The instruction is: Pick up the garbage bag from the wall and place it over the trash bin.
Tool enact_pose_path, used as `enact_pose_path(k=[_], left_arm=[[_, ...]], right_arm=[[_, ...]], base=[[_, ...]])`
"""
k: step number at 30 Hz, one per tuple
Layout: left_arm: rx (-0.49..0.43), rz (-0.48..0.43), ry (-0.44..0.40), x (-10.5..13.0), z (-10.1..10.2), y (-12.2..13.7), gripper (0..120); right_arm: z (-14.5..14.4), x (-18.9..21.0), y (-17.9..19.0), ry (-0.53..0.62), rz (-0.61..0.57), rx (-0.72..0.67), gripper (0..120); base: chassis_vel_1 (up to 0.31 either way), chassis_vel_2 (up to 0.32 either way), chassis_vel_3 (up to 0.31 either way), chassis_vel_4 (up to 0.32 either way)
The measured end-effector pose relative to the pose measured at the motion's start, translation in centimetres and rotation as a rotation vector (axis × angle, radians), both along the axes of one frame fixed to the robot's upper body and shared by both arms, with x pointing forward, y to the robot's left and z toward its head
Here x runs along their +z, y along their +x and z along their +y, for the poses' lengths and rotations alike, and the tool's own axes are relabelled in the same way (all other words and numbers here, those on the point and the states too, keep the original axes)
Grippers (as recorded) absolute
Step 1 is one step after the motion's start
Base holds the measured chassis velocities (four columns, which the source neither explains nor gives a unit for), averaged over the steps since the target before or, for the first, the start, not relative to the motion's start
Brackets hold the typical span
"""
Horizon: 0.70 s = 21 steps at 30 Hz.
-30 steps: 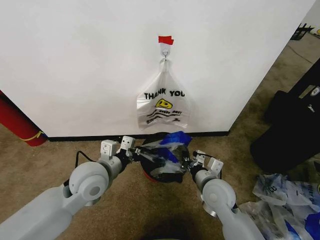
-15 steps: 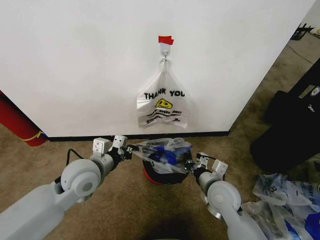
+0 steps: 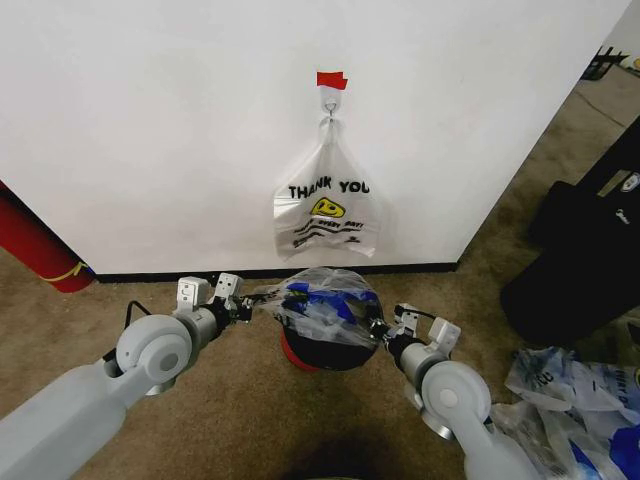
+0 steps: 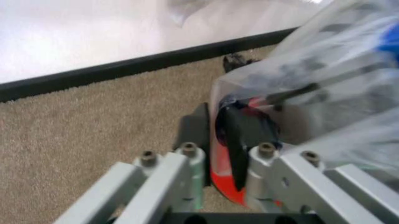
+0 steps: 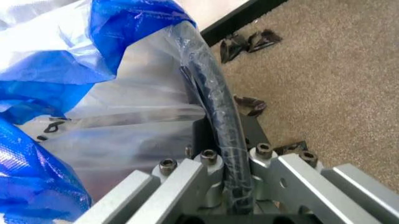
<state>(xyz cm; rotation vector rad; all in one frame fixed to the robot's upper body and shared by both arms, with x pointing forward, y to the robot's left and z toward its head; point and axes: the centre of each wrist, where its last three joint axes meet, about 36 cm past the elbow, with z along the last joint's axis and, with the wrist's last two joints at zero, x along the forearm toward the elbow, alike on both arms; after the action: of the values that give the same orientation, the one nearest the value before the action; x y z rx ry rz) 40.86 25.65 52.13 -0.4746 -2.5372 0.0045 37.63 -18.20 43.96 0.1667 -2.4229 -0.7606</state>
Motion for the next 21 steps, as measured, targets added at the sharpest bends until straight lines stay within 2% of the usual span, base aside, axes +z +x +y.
enact_pose_path(k=[2, 5, 10, 12, 13, 15, 20, 21], left_arm=[[-0.007, -0.022, 0.0, 0.5, -0.6, -0.5, 23], [-0.018, -0.041, 0.001, 1.2, -1.1, -0.9, 30], [-0.04, -0.119, -0.003, 3.8, -1.9, -2.3, 52], [-0.076, -0.161, -0.006, 5.0, -2.6, -3.5, 60], [-0.076, -0.161, -0.006, 5.0, -2.6, -3.5, 60], [-0.125, -0.193, -0.006, 5.7, -3.5, -4.9, 68], [-0.247, -0.196, -0.048, 5.7, -5.7, -6.5, 89], [-0.247, -0.196, -0.048, 5.7, -5.7, -6.5, 89]], right_arm=[[-0.4, -0.1, -0.2, -0.002, 0.005, -0.029, 0], [-1.0, -0.2, -0.6, -0.009, 0.007, -0.054, 0], [-2.3, -0.5, -1.5, -0.038, 0.004, -0.1, 0], [-2.4, -0.4, -1.7, -0.051, -0.003, -0.105, 0], [-2.4, -0.4, -1.7, -0.051, -0.003, -0.105, 0], [-2.4, -0.3, -1.7, -0.062, -0.012, -0.105, 0], [-2.2, 0.3, -1.6, -0.074, -0.034, -0.097, 0], [-2.2, 0.3, -1.6, -0.074, -0.034, -0.097, 0]], base=[[0.0, 0.0, 0.0, 0.0], [0.0, 0.0, 0.0, 0.0], [0.0, 0.0, 0.0, 0.0], [0.0, 0.0, 0.0, 0.0], [0.0, 0.0, 0.0, 0.0], [0.0, 0.0, 0.0, 0.0], [0.0, 0.0, 0.0, 0.0], [0.0, 0.0, 0.0, 0.0]])
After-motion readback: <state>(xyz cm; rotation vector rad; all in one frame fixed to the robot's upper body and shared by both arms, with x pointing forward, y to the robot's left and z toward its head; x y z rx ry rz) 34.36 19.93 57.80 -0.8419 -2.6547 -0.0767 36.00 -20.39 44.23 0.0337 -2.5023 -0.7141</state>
